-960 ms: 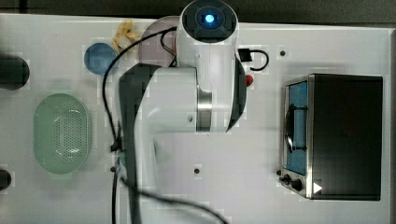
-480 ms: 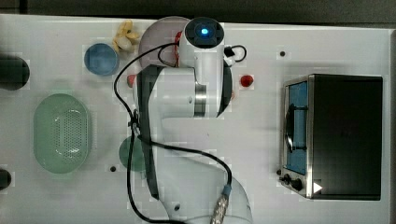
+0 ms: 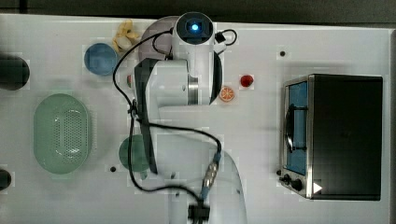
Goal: Pick ketchup from plate and place it on table.
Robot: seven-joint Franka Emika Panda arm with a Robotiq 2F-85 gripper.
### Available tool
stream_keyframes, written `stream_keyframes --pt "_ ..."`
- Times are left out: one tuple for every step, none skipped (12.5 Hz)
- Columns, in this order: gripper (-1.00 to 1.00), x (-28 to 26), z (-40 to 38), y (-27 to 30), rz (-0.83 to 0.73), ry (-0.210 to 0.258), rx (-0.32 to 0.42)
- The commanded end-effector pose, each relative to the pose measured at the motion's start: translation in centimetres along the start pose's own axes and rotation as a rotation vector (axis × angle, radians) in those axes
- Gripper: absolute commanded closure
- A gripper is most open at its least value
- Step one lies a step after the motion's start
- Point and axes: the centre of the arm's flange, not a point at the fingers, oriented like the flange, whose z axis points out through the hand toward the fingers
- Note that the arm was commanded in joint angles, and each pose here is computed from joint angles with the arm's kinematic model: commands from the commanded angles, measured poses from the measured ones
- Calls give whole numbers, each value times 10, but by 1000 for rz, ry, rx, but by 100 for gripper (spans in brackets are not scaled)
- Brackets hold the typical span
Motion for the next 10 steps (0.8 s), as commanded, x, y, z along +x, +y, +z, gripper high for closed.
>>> stream_keyframes --pt "-100 16 21 -16 -103 32 -18" --pt "-100 25 27 -19 -108 58 -13" --pt "-100 34 33 -21 -112 81 -11" --pt "-100 40 41 -22 -115 94 -9" --pt "-100 45 49 -23 -114 98 -5" --pt "-100 49 58 -22 -111 98 -3" --pt "-100 51 66 -21 -109 99 -2" --pt "-100 53 75 -21 -108 100 1" --pt "-100 55 82 -23 -108 114 6" --pt "-100 57 88 -22 -107 120 9"
